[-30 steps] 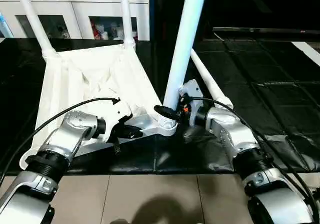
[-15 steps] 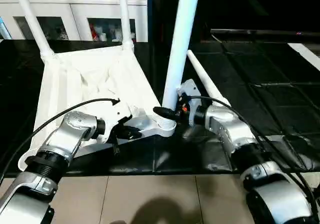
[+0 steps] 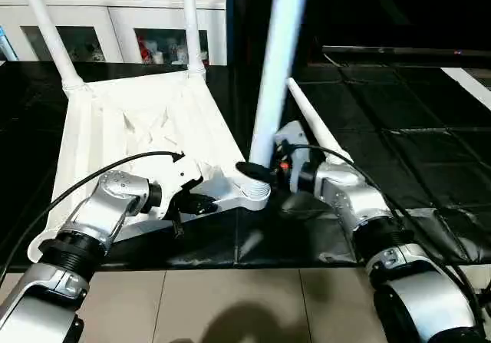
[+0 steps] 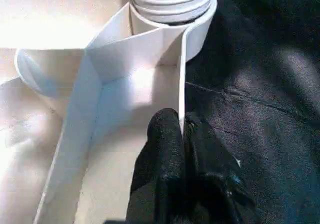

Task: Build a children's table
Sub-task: Insert table leg to table base

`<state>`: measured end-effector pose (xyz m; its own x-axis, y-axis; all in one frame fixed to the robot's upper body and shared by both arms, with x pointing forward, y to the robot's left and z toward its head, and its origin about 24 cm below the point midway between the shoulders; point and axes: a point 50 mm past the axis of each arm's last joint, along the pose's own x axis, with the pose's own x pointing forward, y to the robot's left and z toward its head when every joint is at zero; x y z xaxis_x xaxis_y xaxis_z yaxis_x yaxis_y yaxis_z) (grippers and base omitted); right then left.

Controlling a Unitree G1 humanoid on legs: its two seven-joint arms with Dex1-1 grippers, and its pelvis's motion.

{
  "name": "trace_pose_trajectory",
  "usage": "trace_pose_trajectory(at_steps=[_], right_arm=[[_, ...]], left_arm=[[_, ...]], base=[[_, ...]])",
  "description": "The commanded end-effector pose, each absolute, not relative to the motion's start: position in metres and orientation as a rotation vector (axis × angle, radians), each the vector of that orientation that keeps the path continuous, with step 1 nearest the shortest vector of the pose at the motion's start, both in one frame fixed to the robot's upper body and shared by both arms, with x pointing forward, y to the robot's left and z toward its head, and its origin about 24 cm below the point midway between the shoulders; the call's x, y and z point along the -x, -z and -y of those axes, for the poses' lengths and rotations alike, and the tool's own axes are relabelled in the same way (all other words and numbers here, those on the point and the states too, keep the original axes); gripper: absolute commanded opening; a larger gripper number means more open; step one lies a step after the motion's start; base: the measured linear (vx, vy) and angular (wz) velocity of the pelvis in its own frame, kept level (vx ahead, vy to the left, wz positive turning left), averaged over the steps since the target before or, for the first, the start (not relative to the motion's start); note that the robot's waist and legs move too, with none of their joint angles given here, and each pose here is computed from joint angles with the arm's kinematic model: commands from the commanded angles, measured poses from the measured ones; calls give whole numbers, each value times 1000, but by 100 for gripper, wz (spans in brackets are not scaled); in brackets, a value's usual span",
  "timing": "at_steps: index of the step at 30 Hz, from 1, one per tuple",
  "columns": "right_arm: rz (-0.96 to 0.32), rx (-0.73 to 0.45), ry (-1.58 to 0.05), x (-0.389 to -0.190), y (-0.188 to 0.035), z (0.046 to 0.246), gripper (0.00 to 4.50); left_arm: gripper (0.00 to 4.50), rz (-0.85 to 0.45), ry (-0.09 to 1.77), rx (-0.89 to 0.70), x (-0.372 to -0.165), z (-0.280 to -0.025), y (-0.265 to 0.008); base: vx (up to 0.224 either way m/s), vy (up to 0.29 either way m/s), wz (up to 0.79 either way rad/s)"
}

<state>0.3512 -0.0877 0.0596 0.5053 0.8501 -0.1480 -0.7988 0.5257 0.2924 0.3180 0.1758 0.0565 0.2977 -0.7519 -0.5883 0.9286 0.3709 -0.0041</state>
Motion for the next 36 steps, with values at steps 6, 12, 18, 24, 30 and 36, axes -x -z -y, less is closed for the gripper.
trace_pose_trajectory(at_steps=[6, 12, 18, 24, 30, 36], right_arm=[[-379, -299, -923, -333, -22, 102, 193], [-335, -231, -903, -316, -4, 111, 193], [-321, -122, -909, -306, 3, 117, 193], [-381, 94, -1046, -302, 5, 110, 193], [-446, 174, -1207, -301, 4, 97, 193], [-464, 158, -1265, -301, 4, 90, 193]], left_arm=[[0, -516, 1149, -353, -324, -173, -66], [0, -490, 1098, -357, -330, -175, -69], [0, -476, 1075, -354, -332, -174, -70], [0, -473, 1081, -394, -332, -175, -71], [0, -489, 1091, -453, -326, -180, -69], [0, -485, 1145, -478, -320, -178, -71]], base=[[0, 0, 0], [0, 0, 0], [0, 0, 0], [0, 0, 0], [0, 0, 0], [0, 0, 0]])
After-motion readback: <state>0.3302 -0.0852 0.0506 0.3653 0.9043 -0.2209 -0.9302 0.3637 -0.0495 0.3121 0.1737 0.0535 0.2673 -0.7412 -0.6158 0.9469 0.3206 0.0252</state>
